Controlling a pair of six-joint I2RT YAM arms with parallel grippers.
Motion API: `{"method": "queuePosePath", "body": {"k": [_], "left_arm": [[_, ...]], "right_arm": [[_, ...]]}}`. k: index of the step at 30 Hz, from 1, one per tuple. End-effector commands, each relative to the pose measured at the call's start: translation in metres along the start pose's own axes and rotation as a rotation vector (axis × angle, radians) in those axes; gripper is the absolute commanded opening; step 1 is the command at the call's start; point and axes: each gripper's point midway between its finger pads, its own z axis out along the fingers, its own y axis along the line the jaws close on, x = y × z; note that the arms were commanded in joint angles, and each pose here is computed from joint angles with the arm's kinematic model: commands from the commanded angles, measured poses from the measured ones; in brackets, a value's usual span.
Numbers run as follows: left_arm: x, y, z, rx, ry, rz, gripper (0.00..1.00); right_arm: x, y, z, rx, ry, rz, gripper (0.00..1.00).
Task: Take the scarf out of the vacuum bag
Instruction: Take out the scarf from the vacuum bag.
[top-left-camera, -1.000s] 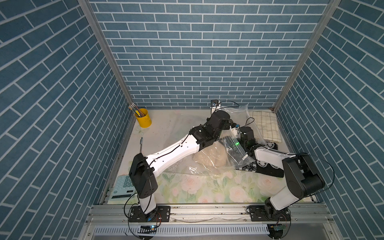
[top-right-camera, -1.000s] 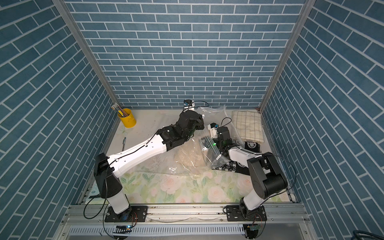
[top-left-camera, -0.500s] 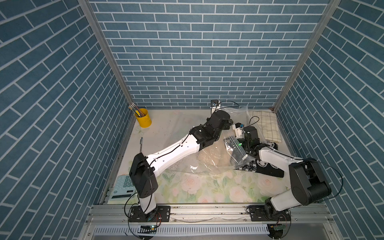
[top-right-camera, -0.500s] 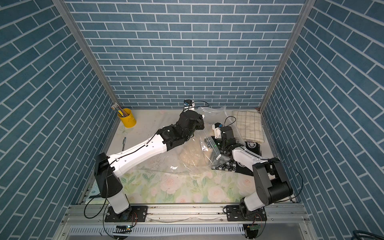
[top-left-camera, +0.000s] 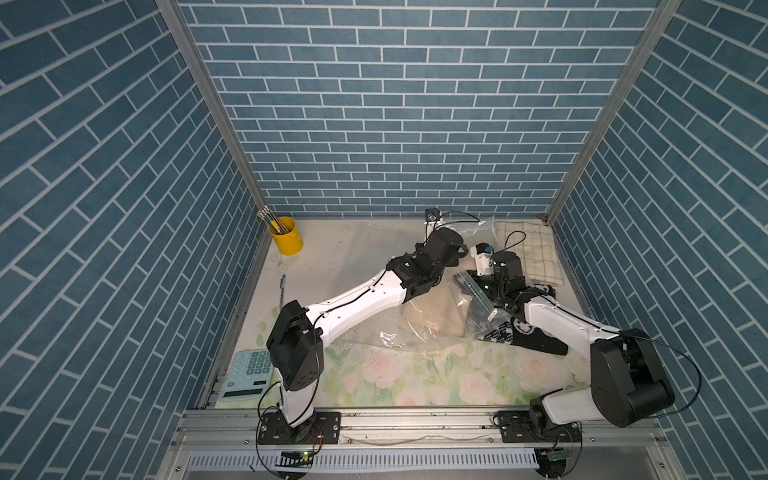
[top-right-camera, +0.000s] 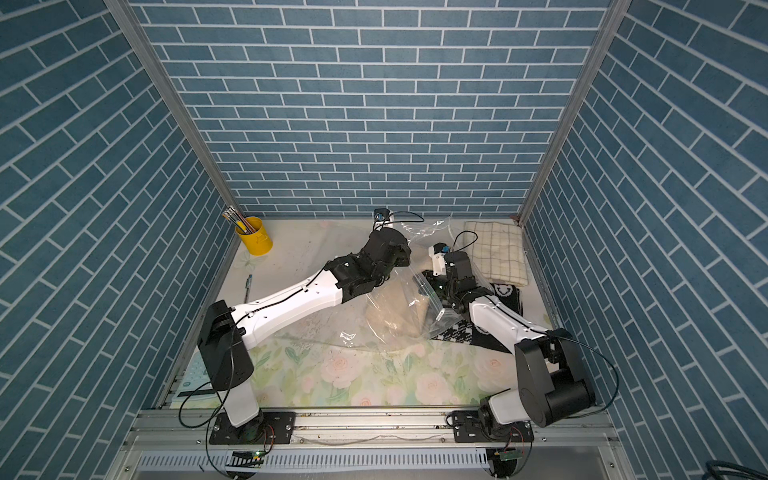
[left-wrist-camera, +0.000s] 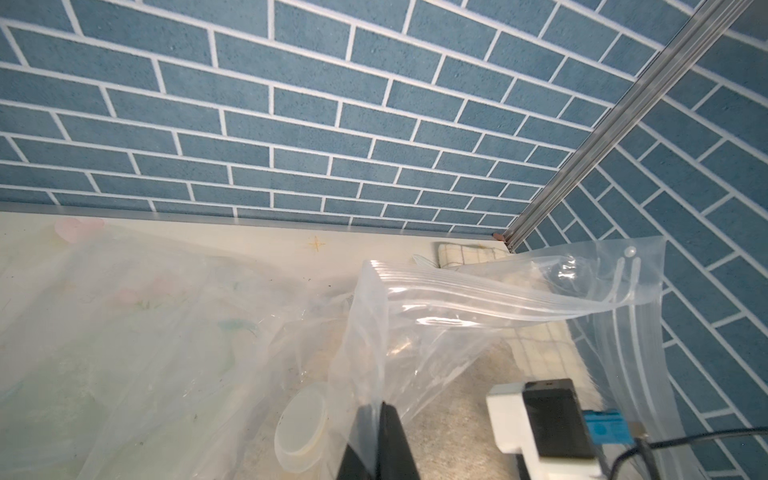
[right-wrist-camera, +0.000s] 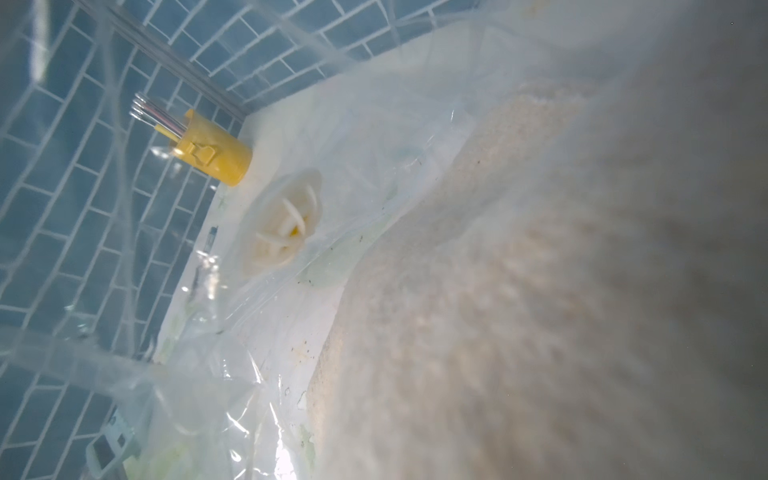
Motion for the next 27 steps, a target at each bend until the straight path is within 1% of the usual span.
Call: {"method": "queuePosePath", "body": {"k": [1,4,7,10,15,18,22,25,27], "left_arm": [[0.011,0.008,0.008,-0.027,0.025,0.02,0.0],[0.012,0.01,0.01,-0.043,0.028,0.025,0.0],[0.013,0.01,0.011,-0.051,0.032,0.029,0.0],[0.018,0.008,0.015,-0.042,0.04,0.03,0.0],[0.024,0.006,0.02,-0.036,0.054,0.027,0.0],[0.026,0.006,0.021,-0.036,0.058,0.028,0.0],[0.026,0.006,0.022,-0.036,0.057,0.031,0.0],[0.025,0.007,0.022,-0.041,0.054,0.034,0.0],[0.024,0.007,0.021,-0.04,0.049,0.035,0.0]], "right_arm": [[-0.03,-0.004,-0.016,0.075,-0.116,-0.059,0.0],[-0.032,-0.018,-0.022,0.163,-0.132,-0.059,0.0],[-0.029,-0.03,-0.024,0.23,-0.12,-0.058,0.0],[-0.026,-0.035,-0.026,0.254,-0.118,-0.055,0.0],[-0.026,-0.036,-0.028,0.264,-0.118,-0.056,0.0],[-0.024,-0.032,-0.026,0.243,-0.102,-0.059,0.0],[-0.019,-0.032,-0.021,0.234,-0.067,-0.048,0.0],[-0.009,-0.04,-0.014,0.253,-0.011,-0.033,0.0],[-0.005,-0.04,-0.011,0.236,-0.002,-0.024,0.0]]}}
